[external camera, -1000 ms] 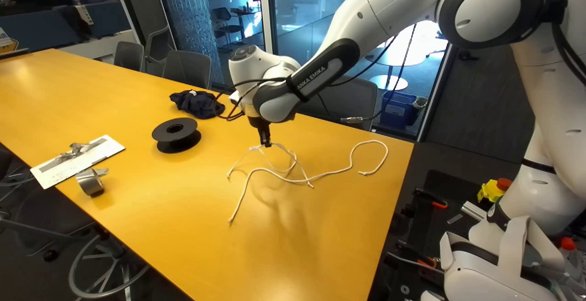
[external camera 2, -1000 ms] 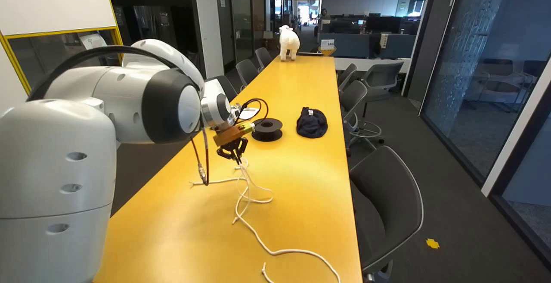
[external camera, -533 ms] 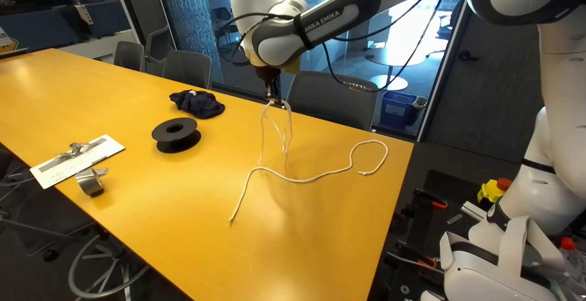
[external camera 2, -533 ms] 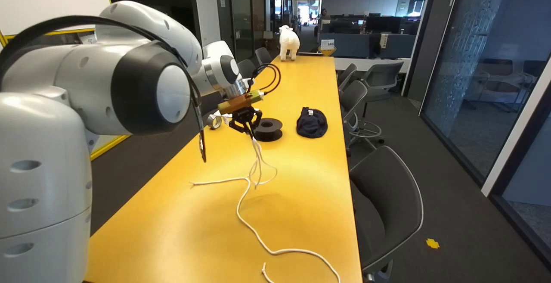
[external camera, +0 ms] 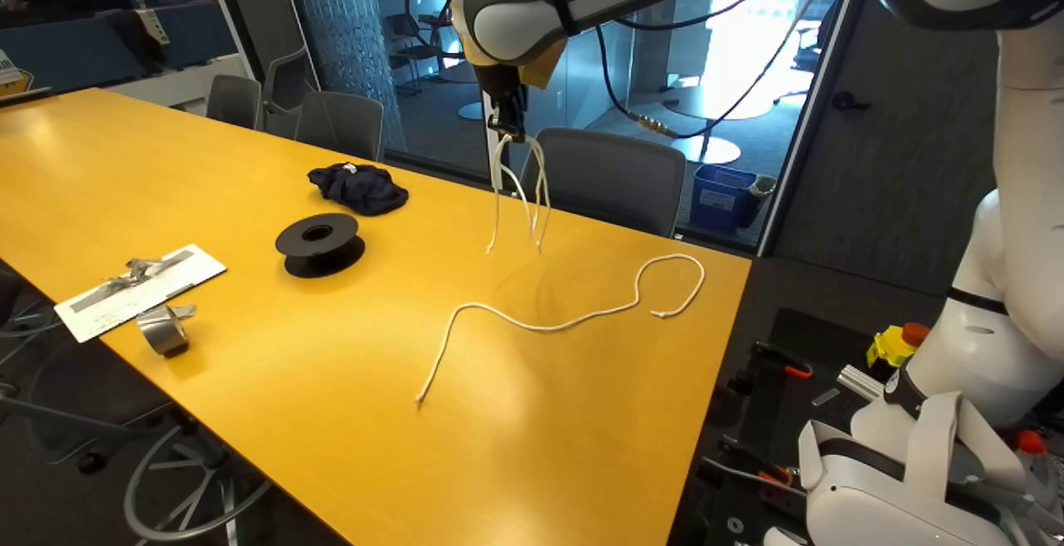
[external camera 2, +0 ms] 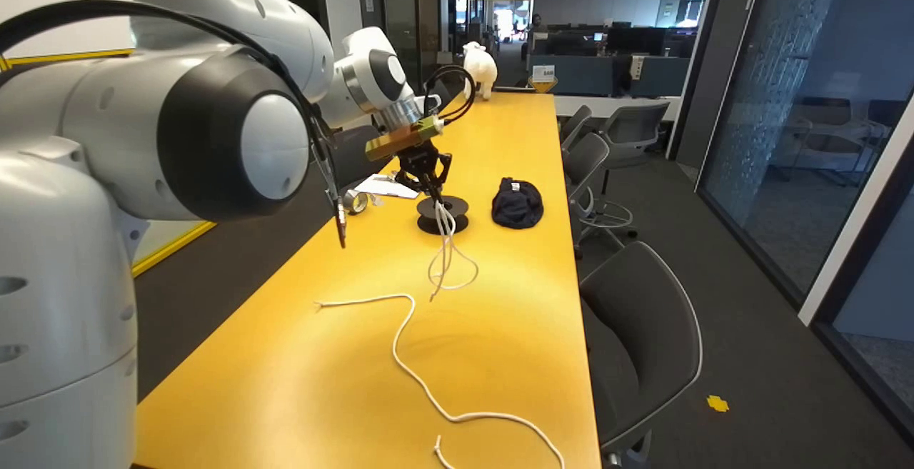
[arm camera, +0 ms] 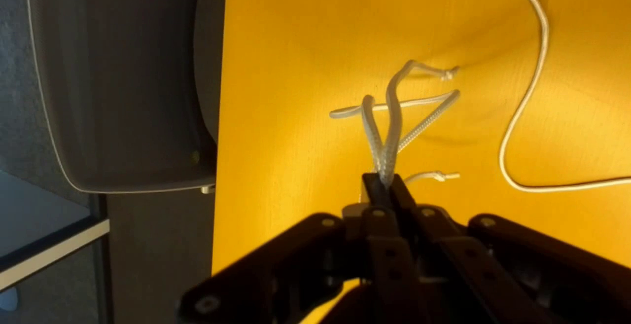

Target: Separate the two white ropes

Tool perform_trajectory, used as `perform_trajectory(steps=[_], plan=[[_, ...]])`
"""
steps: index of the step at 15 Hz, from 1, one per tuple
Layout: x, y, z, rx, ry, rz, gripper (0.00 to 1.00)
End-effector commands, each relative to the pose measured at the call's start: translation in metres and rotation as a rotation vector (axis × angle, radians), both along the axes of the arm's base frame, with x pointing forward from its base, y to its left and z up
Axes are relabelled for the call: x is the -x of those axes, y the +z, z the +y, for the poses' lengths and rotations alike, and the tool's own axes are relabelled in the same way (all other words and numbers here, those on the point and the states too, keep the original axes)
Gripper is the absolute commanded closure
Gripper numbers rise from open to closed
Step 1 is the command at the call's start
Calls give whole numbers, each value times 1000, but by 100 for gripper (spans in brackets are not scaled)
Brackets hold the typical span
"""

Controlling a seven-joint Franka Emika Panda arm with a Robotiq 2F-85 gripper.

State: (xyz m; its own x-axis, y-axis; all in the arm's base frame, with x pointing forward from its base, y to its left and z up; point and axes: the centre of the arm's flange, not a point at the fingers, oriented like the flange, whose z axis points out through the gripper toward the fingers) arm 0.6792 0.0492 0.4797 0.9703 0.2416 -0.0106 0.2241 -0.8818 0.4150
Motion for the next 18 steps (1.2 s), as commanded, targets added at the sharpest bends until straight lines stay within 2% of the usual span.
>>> perform_trajectory(steps=[1, 5, 12, 15, 18], plan=[[2, 0, -18, 63, -96, 20, 97], [4, -17, -51, 71, -159, 66, 97], [-10, -55, -97, 51, -172, 144, 97], [-24, -69, -103, 28, -142, 177, 97], [-46, -79, -94, -33, -85, 189, 98]])
